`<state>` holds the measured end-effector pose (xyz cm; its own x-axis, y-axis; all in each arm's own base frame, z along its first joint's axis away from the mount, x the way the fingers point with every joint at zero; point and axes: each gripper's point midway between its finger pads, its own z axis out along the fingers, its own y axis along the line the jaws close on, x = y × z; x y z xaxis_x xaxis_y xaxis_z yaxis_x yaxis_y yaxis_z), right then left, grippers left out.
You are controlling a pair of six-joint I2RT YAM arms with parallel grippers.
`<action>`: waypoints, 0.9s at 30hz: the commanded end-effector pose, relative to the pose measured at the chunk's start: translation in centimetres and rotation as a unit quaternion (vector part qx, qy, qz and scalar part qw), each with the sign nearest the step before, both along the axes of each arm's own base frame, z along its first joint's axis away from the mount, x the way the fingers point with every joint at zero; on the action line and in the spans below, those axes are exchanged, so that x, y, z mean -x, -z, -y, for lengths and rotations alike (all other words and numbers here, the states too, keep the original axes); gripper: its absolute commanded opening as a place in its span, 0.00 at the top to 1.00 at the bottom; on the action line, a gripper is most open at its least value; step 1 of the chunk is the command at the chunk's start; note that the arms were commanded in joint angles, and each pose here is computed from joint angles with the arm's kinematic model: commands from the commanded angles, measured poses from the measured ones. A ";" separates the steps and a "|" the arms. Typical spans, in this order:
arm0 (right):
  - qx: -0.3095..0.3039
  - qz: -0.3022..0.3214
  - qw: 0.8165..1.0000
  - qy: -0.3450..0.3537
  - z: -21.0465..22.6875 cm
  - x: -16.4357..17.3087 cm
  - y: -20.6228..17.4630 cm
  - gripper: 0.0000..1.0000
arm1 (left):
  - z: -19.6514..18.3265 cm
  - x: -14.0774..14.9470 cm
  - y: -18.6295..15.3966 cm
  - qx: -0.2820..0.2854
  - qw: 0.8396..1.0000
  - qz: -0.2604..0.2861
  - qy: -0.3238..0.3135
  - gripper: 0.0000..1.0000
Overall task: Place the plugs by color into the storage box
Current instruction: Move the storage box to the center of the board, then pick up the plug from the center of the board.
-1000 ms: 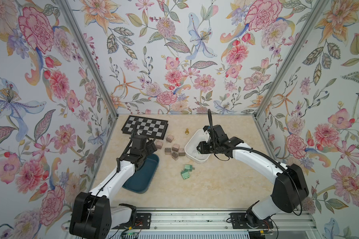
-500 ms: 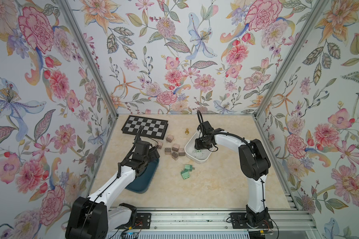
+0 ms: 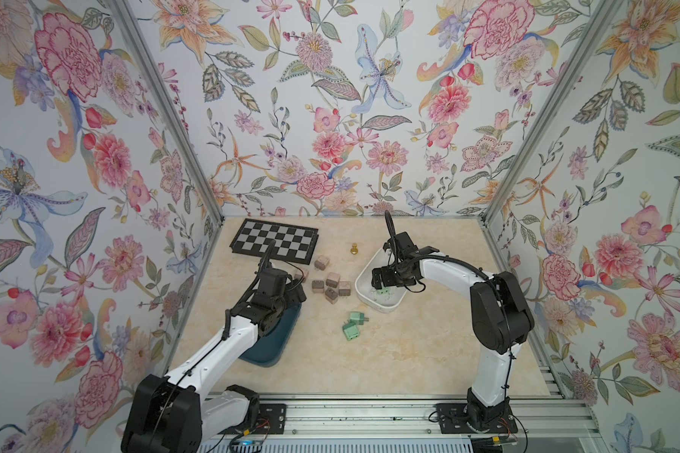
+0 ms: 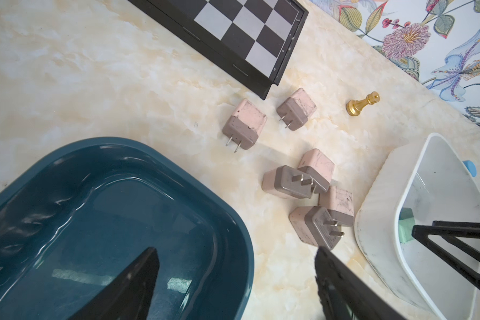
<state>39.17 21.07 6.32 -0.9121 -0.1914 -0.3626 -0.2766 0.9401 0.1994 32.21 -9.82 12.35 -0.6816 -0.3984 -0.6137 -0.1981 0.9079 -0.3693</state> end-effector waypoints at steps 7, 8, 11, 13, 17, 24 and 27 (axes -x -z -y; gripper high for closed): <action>0.074 -0.024 0.996 0.049 11.7 2.0 0.1 0.01 | 2.0 -0.2 0.8 0.016 1.000 -0.004 0.013 0.10; 0.077 -0.020 0.995 0.056 12.6 2.0 -0.3 0.01 | 2.1 -0.2 0.8 0.017 1.000 -0.004 0.012 0.10; 0.057 0.005 0.996 0.062 12.3 1.9 -2.6 0.02 | 2.3 -0.3 0.5 0.018 1.000 -0.002 0.015 0.10; 0.043 0.024 0.998 0.044 9.9 2.5 -4.5 0.03 | 2.4 -0.3 0.3 0.018 1.000 0.000 0.015 0.09; 0.028 0.038 0.998 -0.031 2.0 5.5 -6.3 0.02 | 1.9 -0.2 0.1 0.007 1.000 -0.007 0.002 0.02; 0.041 0.009 0.988 -0.151 -7.2 10.9 -3.5 0.02 | 1.7 0.2 -0.2 0.008 1.000 -0.004 0.001 0.01; 0.059 -0.004 0.981 -0.186 -8.8 12.2 -1.7 0.04 | 1.4 0.7 0.0 0.005 1.000 -0.008 -0.001 0.01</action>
